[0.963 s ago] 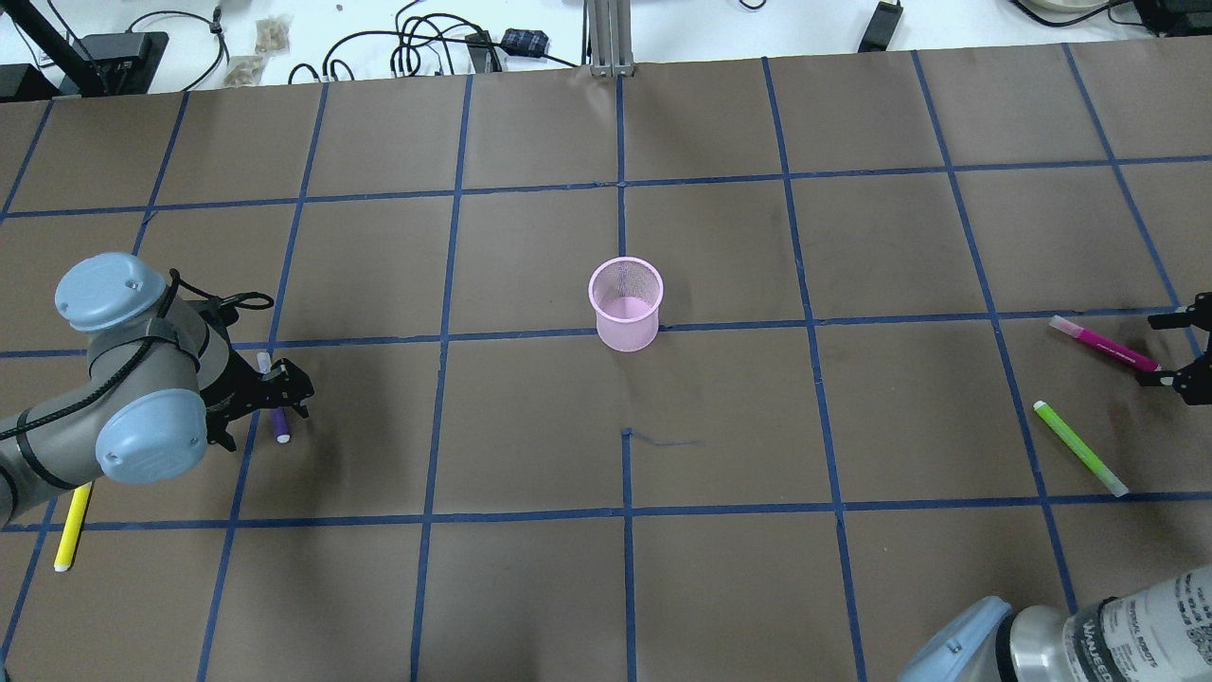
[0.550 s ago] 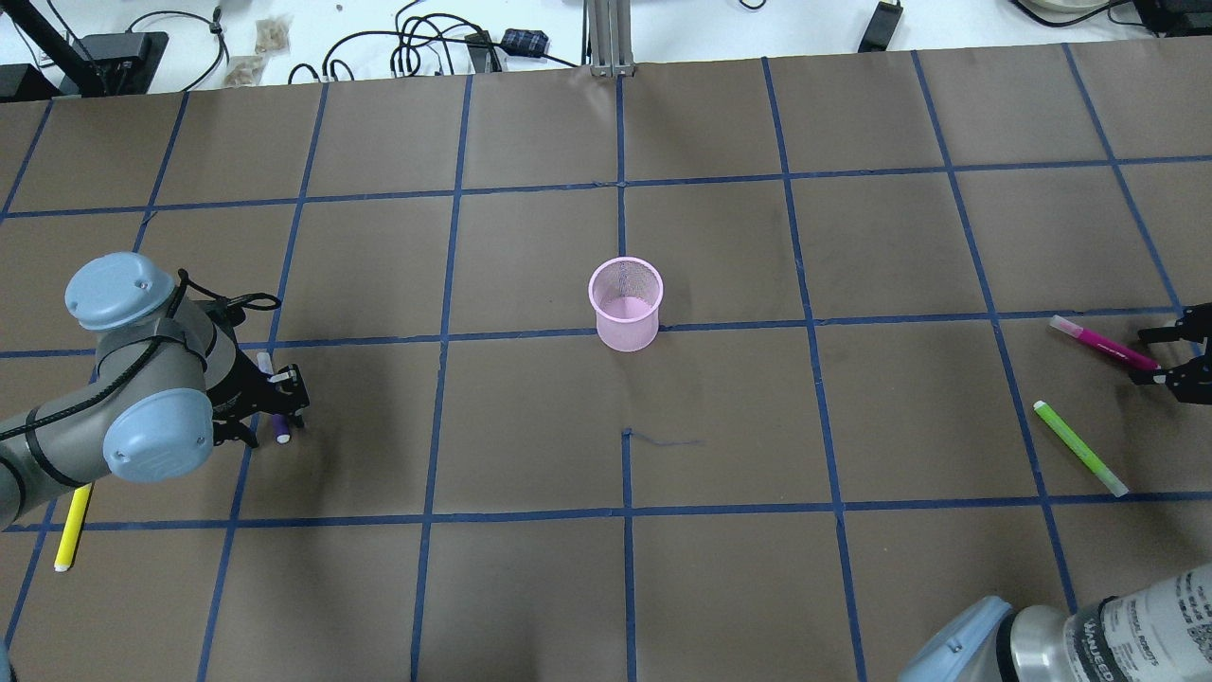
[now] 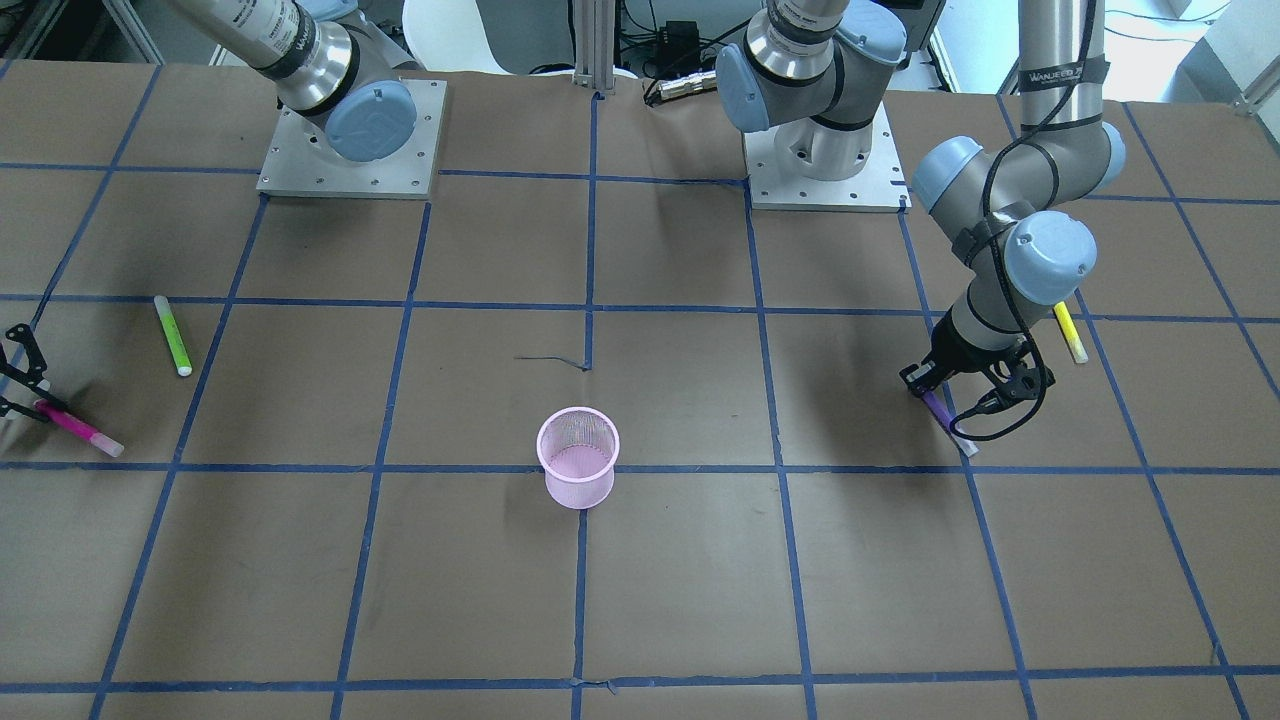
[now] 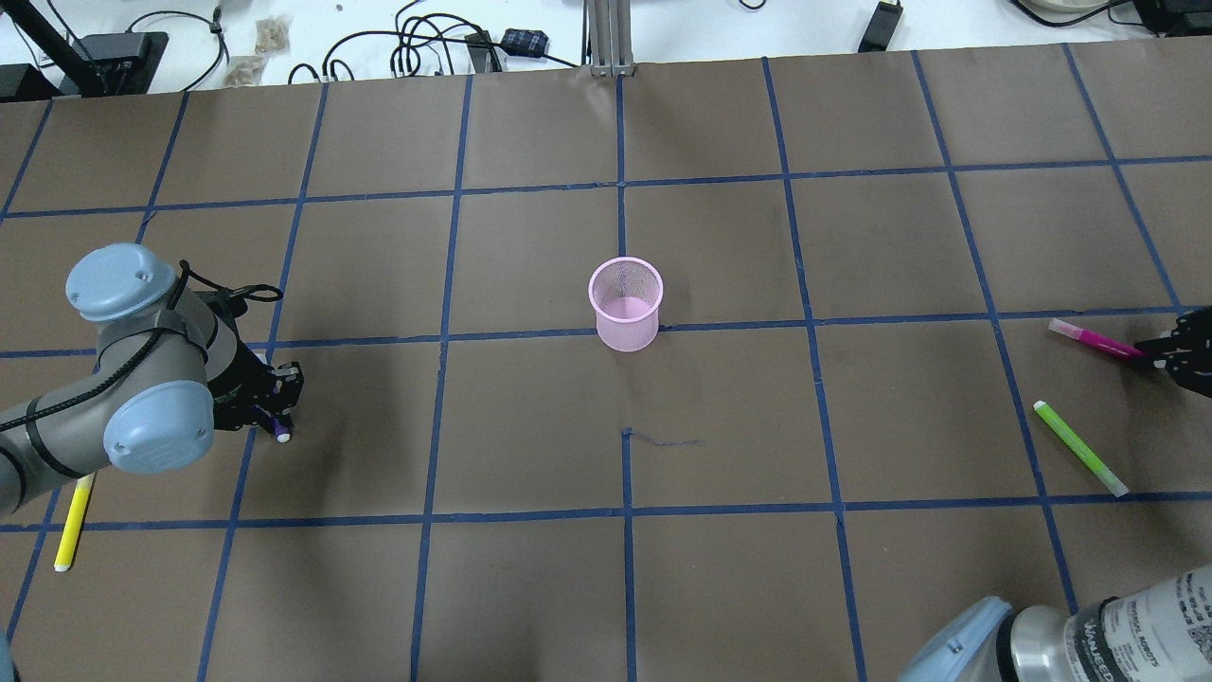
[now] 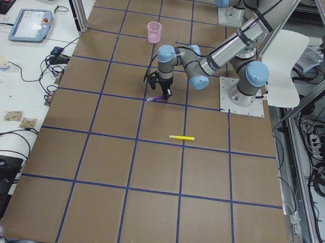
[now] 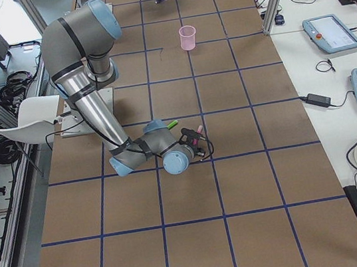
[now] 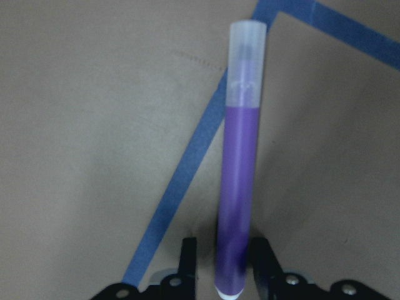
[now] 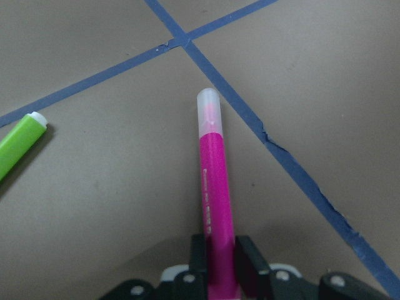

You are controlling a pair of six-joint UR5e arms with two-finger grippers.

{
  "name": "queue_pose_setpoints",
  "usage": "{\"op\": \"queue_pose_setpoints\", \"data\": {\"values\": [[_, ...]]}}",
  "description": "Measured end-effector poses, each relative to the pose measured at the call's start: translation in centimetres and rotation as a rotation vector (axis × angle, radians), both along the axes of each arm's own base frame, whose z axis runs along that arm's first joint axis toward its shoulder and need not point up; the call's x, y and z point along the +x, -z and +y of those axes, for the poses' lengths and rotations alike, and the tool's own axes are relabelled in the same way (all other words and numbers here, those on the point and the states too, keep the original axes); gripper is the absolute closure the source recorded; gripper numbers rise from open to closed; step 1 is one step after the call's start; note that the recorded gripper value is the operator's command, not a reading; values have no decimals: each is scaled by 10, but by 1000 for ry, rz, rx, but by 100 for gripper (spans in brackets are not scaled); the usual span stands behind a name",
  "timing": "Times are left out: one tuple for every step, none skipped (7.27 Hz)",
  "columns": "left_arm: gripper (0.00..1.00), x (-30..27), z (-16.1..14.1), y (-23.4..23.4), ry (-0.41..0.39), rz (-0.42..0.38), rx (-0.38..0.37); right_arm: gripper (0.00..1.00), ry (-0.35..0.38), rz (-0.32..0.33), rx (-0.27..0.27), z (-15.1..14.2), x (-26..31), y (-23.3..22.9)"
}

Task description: Insert purple and pink pens into pink cup

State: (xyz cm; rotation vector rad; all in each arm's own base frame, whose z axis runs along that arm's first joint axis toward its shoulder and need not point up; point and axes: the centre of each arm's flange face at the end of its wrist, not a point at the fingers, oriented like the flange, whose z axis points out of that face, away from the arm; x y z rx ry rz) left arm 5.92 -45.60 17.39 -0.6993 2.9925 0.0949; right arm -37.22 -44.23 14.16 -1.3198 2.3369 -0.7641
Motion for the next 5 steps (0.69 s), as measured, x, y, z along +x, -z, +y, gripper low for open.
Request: {"op": "queue_pose_setpoints", "data": {"values": [[100, -1, -1, 0, 2, 0, -2, 98, 16, 1, 8, 0, -1, -4], [100, -1, -2, -1, 3, 0, -3, 98, 51, 5, 22, -3, 0, -18], [100, -1, -4, -4, 6, -3, -8, 98, 91, 26, 32, -10, 7, -48], [100, -1, -8, -9, 9, -5, -10, 98, 121, 59, 44, -21, 26, -84], [100, 0, -11, -14, 10, -3, -1, 98, 142, 100, 66, -34, 55, -120]]}}
